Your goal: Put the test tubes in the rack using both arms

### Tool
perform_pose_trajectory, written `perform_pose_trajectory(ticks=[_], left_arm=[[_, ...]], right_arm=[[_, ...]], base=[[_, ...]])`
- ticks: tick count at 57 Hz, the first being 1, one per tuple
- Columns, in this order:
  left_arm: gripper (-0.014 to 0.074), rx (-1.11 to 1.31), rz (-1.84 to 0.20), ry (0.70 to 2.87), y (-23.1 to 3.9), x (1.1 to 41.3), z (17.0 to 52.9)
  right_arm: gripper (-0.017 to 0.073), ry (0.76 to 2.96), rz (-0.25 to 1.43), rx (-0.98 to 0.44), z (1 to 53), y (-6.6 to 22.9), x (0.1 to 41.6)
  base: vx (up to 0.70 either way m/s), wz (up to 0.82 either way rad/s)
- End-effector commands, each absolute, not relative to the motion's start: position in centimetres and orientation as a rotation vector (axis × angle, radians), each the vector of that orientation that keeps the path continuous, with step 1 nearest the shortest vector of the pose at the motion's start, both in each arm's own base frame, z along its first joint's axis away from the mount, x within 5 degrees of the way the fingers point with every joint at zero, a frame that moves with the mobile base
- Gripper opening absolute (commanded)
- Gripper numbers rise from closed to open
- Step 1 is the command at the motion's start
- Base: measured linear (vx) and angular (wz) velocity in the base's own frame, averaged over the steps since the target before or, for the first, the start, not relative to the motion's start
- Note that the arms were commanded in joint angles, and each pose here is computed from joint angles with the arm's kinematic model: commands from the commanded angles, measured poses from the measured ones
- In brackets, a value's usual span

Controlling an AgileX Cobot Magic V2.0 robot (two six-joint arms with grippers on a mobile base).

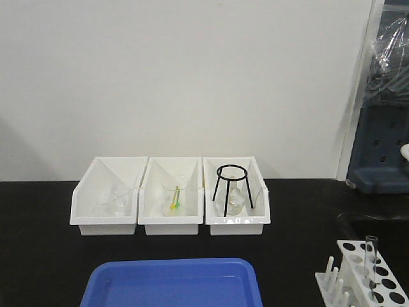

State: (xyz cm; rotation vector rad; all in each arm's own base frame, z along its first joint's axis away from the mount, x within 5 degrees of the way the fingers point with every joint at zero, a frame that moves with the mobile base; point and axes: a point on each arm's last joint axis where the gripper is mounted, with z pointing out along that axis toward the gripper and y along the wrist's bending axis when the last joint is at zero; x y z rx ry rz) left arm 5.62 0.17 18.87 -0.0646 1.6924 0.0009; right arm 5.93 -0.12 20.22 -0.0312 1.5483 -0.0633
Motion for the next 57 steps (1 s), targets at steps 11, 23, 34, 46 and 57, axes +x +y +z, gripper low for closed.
perform_pose_trajectory(ticks=[11, 23, 34, 46, 57], left_arm=[[-0.0004, -0.080, -0.009, 1.608, 0.22, 5.72, 20.36], [-0.0004, -0.080, -0.009, 1.608, 0.22, 5.72, 20.37], [-0.0004, -0.080, -0.009, 1.608, 0.22, 5.72, 20.37], [-0.0004, -0.080, -0.009, 1.608, 0.22, 5.72, 20.37], [-0.0004, -0.080, -0.009, 1.608, 0.22, 5.72, 20.37]], right_arm=[[-0.0010, 1.460, -0.065, -0.028, 20.35, -0.11, 5.60], [-0.0009, 1.463, -0.065, -0.028, 20.35, -0.11, 5.61], [-0.0009, 1.463, -0.065, -0.028, 20.34, -0.11, 5.61], [-0.0009, 1.463, -0.065, -0.028, 20.34, -0.11, 5.61], [-0.0009, 1.463, -0.065, -0.028, 20.34, -0.11, 5.61]], base=[[0.00, 0.01], [0.00, 0.00], [0.00, 0.00], [0.00, 0.00], [0.00, 0.00]])
